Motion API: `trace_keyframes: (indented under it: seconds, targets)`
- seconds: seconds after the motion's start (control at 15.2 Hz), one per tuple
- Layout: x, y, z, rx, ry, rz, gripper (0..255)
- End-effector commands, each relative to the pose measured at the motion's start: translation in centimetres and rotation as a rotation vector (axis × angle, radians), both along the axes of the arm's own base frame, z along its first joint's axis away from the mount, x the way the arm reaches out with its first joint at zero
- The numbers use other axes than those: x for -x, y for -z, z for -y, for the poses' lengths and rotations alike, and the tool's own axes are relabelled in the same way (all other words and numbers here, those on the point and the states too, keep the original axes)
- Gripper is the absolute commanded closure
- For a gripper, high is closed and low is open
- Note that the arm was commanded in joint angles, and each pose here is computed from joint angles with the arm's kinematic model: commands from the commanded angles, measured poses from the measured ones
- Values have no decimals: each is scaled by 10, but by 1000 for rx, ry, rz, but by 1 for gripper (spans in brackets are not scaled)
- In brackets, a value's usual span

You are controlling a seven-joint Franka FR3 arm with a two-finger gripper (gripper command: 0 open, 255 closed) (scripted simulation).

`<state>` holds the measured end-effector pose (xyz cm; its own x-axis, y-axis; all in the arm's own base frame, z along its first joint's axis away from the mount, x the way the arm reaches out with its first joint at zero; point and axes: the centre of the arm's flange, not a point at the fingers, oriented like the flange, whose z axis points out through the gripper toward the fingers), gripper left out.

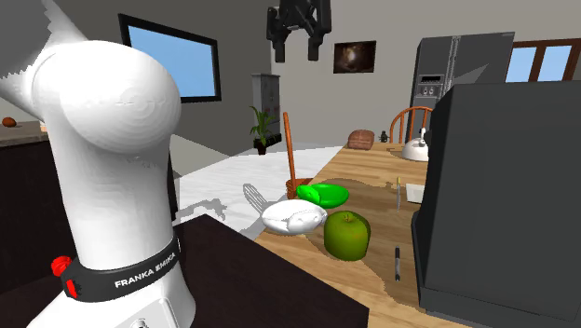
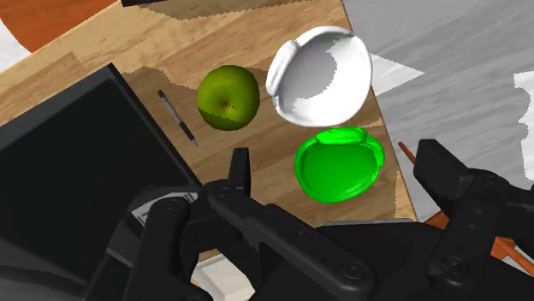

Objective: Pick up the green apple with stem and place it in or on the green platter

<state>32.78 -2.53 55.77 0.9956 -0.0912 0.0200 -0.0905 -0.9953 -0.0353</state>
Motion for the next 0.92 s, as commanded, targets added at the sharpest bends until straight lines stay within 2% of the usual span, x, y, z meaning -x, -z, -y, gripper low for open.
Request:
trace_keyframes:
  seconds: [0.0, 0.86]
  targets:
    - [0, 0, 0, 0, 0, 0, 0]
    - [-67, 155, 10, 91, 811, 10, 0]
